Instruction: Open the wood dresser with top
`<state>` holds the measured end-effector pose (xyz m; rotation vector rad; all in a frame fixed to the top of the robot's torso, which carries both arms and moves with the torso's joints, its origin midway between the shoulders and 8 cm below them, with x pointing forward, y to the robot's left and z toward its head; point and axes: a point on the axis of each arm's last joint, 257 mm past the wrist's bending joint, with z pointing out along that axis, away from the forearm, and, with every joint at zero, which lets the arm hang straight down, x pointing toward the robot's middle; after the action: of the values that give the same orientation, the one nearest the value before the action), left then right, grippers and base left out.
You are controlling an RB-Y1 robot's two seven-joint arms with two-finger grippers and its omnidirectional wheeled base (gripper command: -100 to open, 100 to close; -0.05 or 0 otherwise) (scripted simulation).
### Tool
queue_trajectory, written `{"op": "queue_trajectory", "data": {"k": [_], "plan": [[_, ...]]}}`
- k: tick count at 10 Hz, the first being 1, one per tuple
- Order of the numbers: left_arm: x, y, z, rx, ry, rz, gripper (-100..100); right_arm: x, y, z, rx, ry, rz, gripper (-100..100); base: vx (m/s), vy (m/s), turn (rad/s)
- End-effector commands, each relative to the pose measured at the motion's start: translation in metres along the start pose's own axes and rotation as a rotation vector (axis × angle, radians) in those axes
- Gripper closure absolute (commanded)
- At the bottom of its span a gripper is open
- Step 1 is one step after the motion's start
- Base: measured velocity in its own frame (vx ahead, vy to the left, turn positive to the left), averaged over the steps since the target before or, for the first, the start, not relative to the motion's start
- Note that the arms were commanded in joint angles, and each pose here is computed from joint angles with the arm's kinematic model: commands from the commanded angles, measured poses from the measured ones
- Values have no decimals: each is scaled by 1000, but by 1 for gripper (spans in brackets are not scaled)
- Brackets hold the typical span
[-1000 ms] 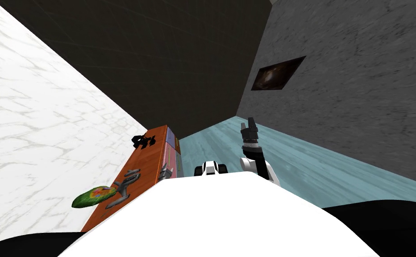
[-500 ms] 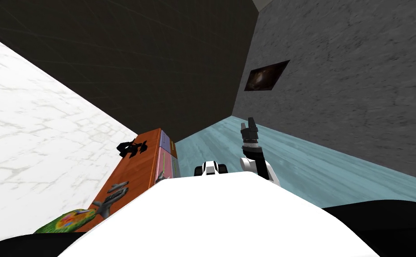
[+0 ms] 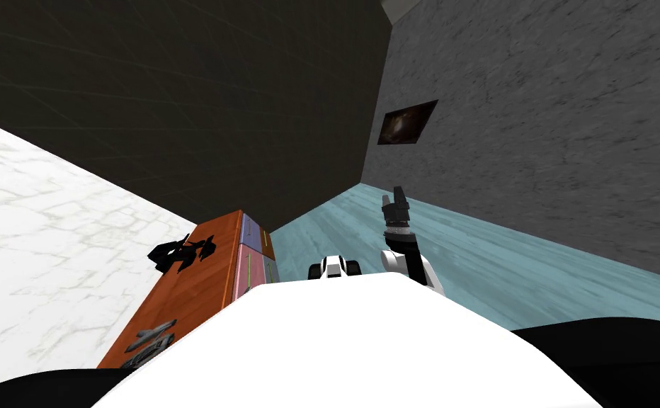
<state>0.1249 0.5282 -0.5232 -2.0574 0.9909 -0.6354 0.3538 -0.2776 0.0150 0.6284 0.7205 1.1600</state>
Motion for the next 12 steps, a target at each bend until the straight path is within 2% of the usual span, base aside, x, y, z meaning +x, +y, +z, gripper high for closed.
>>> {"op": "queue_trajectory", "data": {"k": [1,2,3,4,5,8,9,10,11,12], "plan": [[-44,17,-13,-57,-77,-14,-100,0,0,0,0,0,0,0,70,2,-165],[-69,22,-20,-82,-118,-15,-100,0,0,0,0,0,0,0,71,6,-212],[-85,23,-24,-95,-145,-14,-100,0,0,0,0,0,0,0,71,-16,-178],[-92,23,-26,-100,-156,-12,-100,0,0,0,0,0,0,0,58,-25,-75],[-82,32,-24,-103,-143,-20,-100,0,0,0,0,0,0,0,24,-15,-6],[-64,35,-6,-101,-139,-12,-100,0,0,0,0,0,0,0,1,53,31],[-67,35,-11,-100,-139,-17,-100,0,0,0,0,0,0,0,-2,31,0],[-77,33,-18,-103,-143,-19,100,0,0,0,0,0,0,0,0,-36,-70],[-81,32,-22,-103,-144,-21,100,0,0,0,0,0,0,0,5,-53,-61],[-76,23,-15,-84,-135,-14,100,0,0,0,0,0,0,0,9,-22,-23]]}}
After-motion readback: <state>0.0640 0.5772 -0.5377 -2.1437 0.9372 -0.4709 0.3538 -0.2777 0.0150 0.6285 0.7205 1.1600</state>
